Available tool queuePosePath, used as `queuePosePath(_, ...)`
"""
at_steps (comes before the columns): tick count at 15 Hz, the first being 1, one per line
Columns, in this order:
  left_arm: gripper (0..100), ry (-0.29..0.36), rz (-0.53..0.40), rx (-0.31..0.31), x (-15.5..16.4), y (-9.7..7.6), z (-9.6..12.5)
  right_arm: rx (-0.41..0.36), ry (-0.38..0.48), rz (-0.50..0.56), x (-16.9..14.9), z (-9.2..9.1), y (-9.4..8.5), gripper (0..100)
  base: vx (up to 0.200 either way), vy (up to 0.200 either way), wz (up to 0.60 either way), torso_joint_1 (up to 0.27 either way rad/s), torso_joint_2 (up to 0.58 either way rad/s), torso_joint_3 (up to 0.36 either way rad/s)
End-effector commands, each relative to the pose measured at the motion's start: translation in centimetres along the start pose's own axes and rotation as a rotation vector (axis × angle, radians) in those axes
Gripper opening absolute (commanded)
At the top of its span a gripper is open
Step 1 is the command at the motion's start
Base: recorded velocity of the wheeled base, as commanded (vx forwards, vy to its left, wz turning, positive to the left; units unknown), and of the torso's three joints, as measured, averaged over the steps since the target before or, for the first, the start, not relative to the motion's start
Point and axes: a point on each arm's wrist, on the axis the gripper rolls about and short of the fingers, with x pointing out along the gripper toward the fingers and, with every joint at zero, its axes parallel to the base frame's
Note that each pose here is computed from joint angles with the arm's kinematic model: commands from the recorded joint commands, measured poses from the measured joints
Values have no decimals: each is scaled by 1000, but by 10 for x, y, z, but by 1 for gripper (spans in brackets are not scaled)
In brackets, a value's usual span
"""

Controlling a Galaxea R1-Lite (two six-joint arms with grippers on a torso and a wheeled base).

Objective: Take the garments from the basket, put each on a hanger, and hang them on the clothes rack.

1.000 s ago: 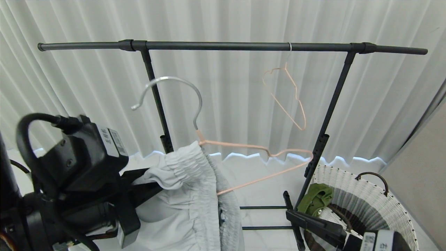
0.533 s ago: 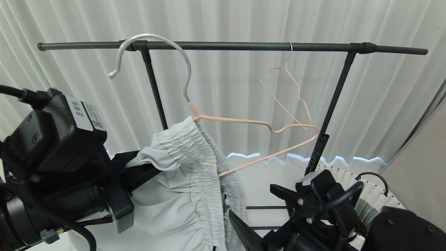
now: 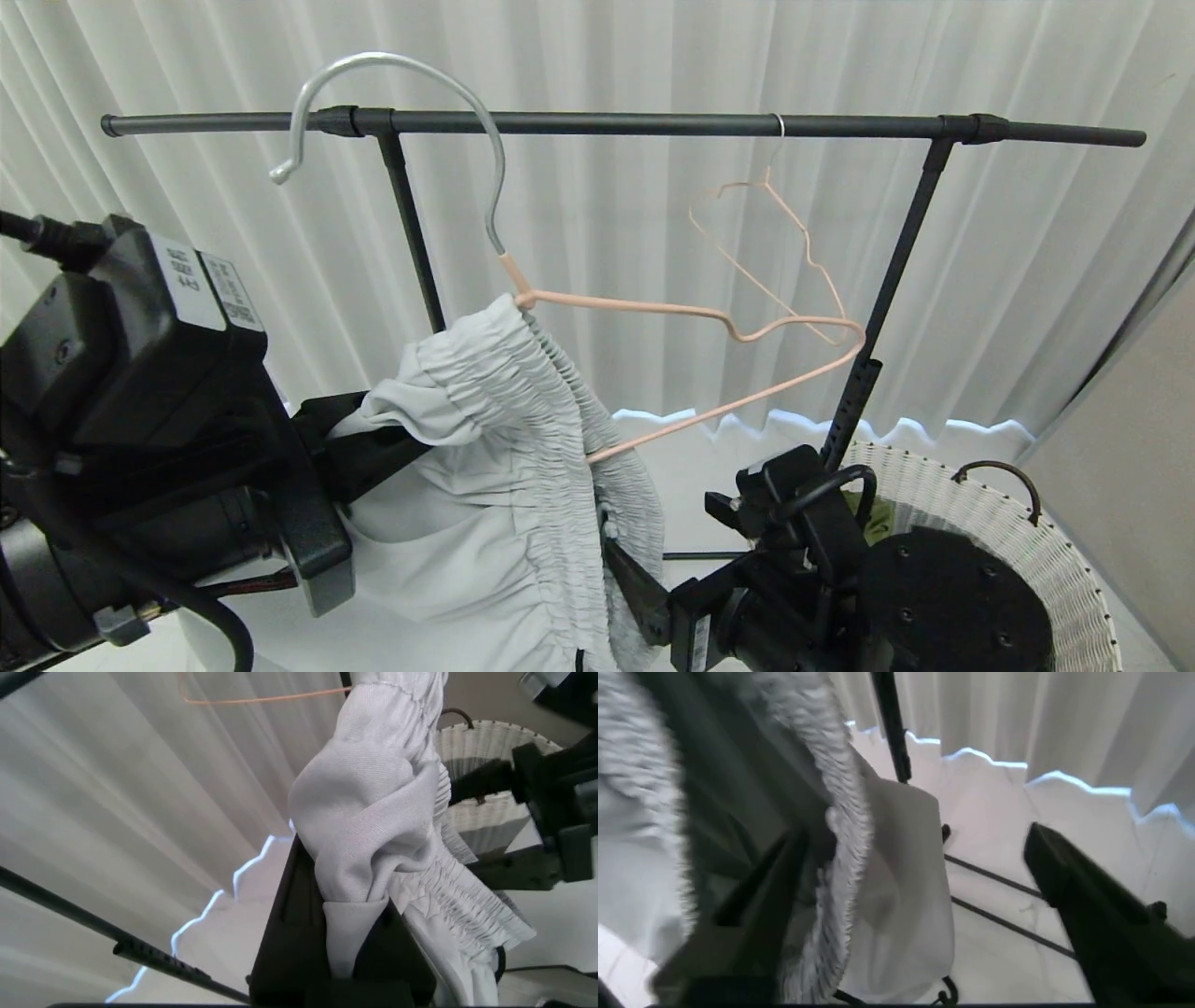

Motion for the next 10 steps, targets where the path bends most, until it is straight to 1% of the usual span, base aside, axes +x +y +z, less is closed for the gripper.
queuePosePath(1, 0, -2, 0, 0, 0, 0, 0, -4, 10, -15, 3, -3, -3, 0, 0, 0, 0, 0, 0, 0)
queuePosePath(4, 0, 4, 1, -1, 0, 0, -1, 0, -3, -66, 8, 1, -17, 0, 0, 0, 0, 0, 0, 0)
queuePosePath(8, 0, 42, -5, 7, 0, -4, -11, -9, -17, -184, 8, 8, -49, 0, 0, 0, 0, 0, 0, 0)
queuePosePath(10, 0, 72, 8, 6, -1, -7, -18, -13, -28, -239, 10, 12, -64, 0, 0, 0, 0, 0, 0, 0)
